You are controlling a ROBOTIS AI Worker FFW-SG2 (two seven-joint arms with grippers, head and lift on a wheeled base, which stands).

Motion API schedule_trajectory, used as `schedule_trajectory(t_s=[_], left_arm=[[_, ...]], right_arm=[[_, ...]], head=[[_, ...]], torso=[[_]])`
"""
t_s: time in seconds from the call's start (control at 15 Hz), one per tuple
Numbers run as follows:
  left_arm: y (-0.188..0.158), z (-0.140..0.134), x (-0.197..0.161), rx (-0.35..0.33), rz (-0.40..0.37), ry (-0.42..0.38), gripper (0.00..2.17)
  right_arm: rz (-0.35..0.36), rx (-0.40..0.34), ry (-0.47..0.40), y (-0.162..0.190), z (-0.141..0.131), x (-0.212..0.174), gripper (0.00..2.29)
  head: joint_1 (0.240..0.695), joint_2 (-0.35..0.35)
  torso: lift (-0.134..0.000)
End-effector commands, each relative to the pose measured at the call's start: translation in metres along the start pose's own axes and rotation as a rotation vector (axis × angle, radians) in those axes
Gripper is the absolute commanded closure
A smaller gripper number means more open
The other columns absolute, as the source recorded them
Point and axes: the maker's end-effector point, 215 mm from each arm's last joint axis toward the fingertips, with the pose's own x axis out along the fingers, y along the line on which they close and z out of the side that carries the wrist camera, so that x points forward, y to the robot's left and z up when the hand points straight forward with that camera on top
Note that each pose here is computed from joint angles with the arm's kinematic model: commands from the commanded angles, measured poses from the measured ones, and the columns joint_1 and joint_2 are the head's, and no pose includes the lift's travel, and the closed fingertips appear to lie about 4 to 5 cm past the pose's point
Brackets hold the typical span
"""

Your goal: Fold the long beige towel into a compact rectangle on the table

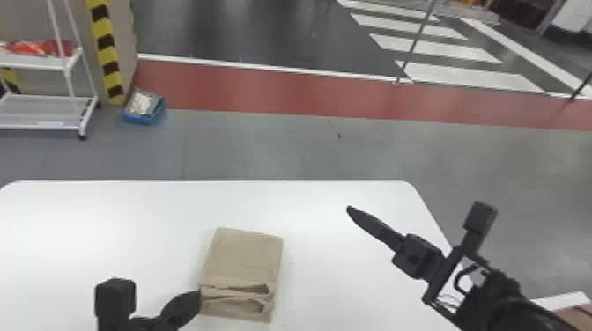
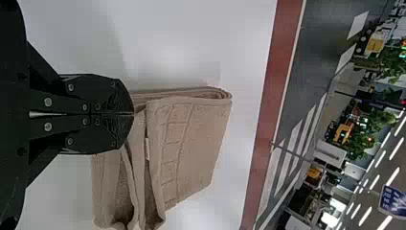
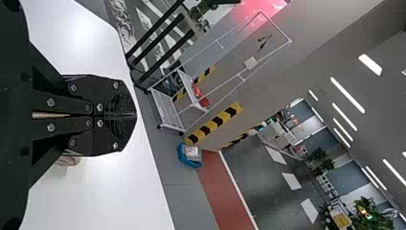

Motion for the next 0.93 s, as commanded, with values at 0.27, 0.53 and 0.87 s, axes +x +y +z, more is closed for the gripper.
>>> schedule_trajectory(t_s=[0.27,0.53,0.87], left_arm=[[0.024,0.026,0.016,0.129,0.113,-0.111,1.83],[0.015,0.003,0.016,0.129,0.099,-0.073,1.83],[-0.008,-0.017,0.009,0.100,0.059,-0.036,1.83]], right_arm=[[0.008,-0.001,-0.007,0.005,0.002,-0.007,1.65],[0.005,-0.003,-0.014,0.003,0.005,-0.009,1.65],[0.010,0.001,-0.019,0.003,0.007,-0.011,1.65]], head=[[0.695,-0.245],[0.695,-0.250],[0.695,-0.277]], torso=[[0.000],[0.000],[0.000]])
